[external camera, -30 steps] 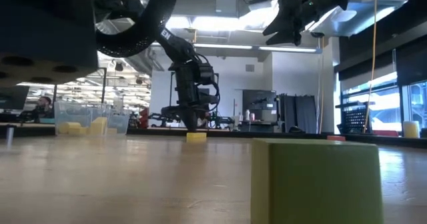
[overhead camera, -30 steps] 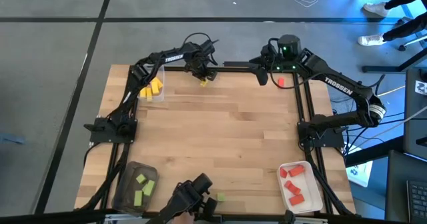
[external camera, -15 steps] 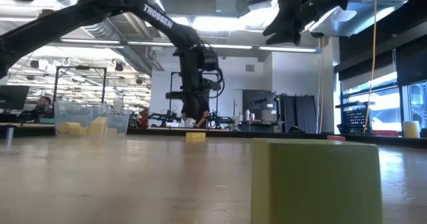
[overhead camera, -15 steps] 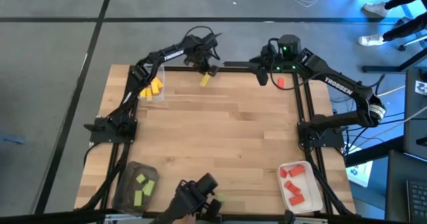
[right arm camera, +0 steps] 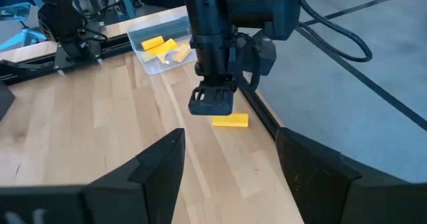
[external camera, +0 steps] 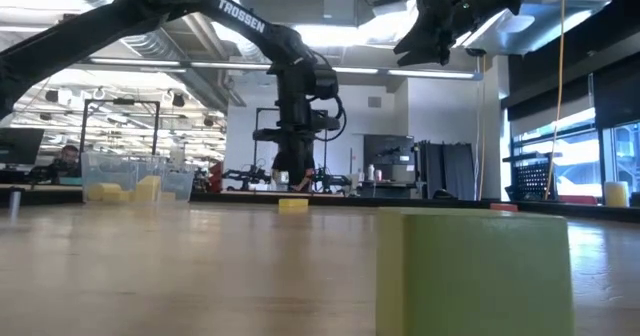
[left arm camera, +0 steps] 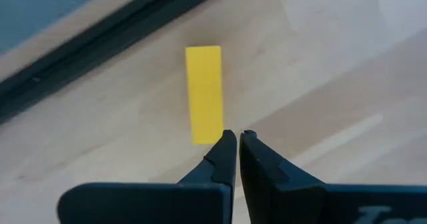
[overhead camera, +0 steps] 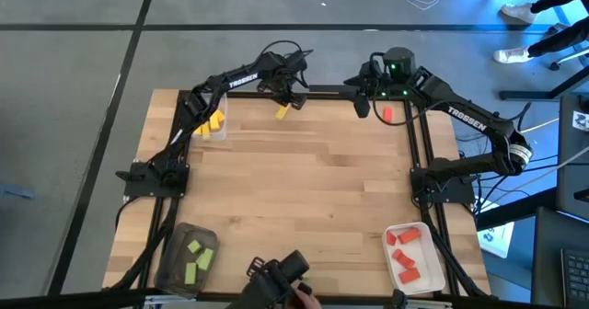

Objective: Sort & place blocks by color
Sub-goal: Put the yellow block into the transparent bin

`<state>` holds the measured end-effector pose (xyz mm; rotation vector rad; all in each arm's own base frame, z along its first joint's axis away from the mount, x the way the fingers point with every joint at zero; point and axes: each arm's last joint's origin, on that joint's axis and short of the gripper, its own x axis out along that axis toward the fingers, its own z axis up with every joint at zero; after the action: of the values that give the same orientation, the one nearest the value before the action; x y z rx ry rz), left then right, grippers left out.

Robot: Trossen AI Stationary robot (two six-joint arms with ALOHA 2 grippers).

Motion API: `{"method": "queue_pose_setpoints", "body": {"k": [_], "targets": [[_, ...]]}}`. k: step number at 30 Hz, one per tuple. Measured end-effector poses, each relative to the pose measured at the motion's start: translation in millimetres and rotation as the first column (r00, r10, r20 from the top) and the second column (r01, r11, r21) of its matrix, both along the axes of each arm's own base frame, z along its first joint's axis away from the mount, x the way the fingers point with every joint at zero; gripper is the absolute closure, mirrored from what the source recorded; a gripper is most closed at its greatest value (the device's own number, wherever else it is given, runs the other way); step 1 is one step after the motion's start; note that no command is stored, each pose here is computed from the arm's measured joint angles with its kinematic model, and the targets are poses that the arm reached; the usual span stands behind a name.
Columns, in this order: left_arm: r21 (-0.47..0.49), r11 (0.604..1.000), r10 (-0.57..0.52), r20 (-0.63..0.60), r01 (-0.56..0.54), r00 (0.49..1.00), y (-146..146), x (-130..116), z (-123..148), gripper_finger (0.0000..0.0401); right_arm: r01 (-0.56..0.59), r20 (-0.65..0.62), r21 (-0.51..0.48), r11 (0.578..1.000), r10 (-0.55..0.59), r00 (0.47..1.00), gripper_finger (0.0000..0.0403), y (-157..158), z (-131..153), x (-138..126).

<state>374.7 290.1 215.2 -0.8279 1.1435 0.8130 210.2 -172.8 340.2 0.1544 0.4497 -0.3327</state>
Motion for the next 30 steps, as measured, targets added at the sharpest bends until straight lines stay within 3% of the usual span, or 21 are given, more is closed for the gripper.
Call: {"method": "queue_pose_setpoints", "body": {"k": [11,14,19,23,25,30], "targets": [[-0.061,0.998,-0.013,0.064,0.017,0.998,1.1,0.6,0.4,0.0379,0.000,0.000,-0.001,1.000,0.000,1.000,0.0166,0.0,0.0,0.0],[-0.089,0.996,-0.011,0.078,0.018,0.997,3.1,-1.9,0.4,0.0349,0.000,-0.001,-0.001,1.000,0.000,1.000,0.0166,0.0,0.0,0.0],[-0.058,0.998,0.015,0.053,-0.012,0.999,4.3,-2.6,0.2,0.0268,0.000,-0.001,0.000,1.000,0.000,1.000,0.0166,0.0,0.0,0.0],[0.018,0.995,-0.100,-0.007,0.100,0.995,5.4,-1.6,-4.1,0.0211,0.001,0.000,0.000,1.000,-0.001,1.000,0.0166,0.0,0.0,0.0],[0.063,0.984,-0.160,-0.059,0.164,0.985,5.6,0.9,-9.9,0.0198,0.000,-0.001,-0.001,1.000,0.000,1.000,0.0166,0.0,0.0,0.0],[0.049,0.985,-0.160,-0.067,0.164,0.985,9.6,-0.3,-16.6,0.0195,0.001,-0.001,-0.001,1.000,-0.001,1.000,0.0166,0.0,0.0,0.0]]}}
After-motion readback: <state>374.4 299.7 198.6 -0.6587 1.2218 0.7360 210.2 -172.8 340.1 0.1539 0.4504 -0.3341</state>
